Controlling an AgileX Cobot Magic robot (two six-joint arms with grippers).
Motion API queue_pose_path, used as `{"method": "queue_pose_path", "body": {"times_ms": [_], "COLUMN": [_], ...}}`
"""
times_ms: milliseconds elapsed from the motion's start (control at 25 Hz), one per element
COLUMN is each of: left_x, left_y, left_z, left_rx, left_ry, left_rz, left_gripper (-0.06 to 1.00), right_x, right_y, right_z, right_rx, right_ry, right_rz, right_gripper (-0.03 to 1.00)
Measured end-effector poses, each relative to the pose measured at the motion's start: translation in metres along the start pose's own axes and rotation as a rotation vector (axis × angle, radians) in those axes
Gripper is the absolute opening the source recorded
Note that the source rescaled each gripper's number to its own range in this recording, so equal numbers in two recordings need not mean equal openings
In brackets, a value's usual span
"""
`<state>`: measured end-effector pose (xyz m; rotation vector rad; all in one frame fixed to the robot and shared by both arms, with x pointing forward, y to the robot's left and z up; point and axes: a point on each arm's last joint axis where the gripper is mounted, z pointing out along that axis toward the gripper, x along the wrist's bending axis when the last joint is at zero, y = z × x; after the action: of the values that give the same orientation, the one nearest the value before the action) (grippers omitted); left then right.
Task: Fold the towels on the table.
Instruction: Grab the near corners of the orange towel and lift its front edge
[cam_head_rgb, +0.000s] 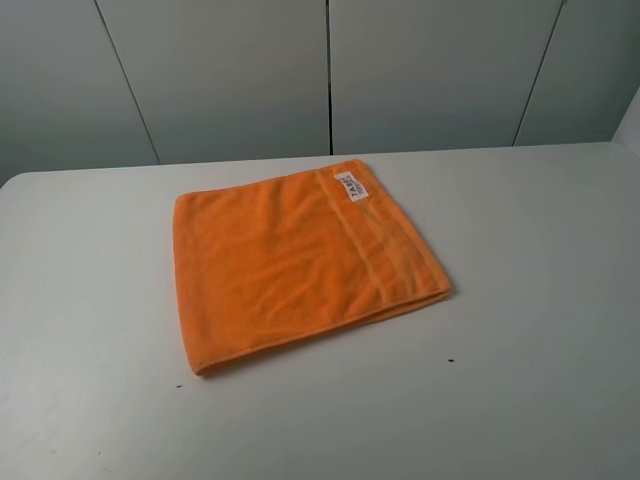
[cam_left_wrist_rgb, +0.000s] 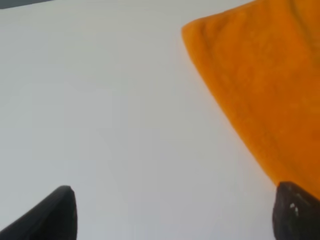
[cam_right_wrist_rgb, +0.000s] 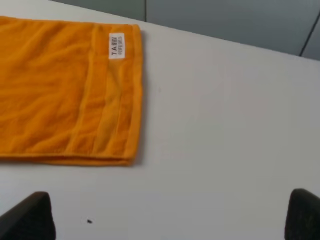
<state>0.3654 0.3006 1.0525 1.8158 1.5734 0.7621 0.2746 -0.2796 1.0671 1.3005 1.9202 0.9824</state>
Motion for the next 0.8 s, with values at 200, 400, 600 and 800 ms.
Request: {"method": "queue_pose_path", "body": {"times_ms": [200, 400, 600, 800], "left_x": [0.004, 0.002, -0.019, -0.042], "left_y": [0.016, 0.037, 0.055, 0.059], "left_z": [0.031, 0.053, 0.076, 0.098], "left_rx": [0.083, 0.118, 0.161, 0.227], "left_ry": [-0.059, -0.103, -0.186, -0.225], "left_rz": [0.016, 0.098, 0.261, 0.474], "left_gripper": [1.0, 1.0, 1.0, 1.0], "right_x": [-0.005, -0.006, 0.005, 0.017], "right_y": [0.023, 0.031, 0.04, 0.05], "right_z": [0.043, 0.092, 0.131, 0.157], "right_rx": [0.08, 0.193, 0.32, 0.434], "right_ry": [0.099, 0.185, 0.301, 0.368], "right_rz": [-0.106, -0.269, -0.404, -0.611], "right_gripper": [1.0, 1.0, 1.0, 1.0]}}
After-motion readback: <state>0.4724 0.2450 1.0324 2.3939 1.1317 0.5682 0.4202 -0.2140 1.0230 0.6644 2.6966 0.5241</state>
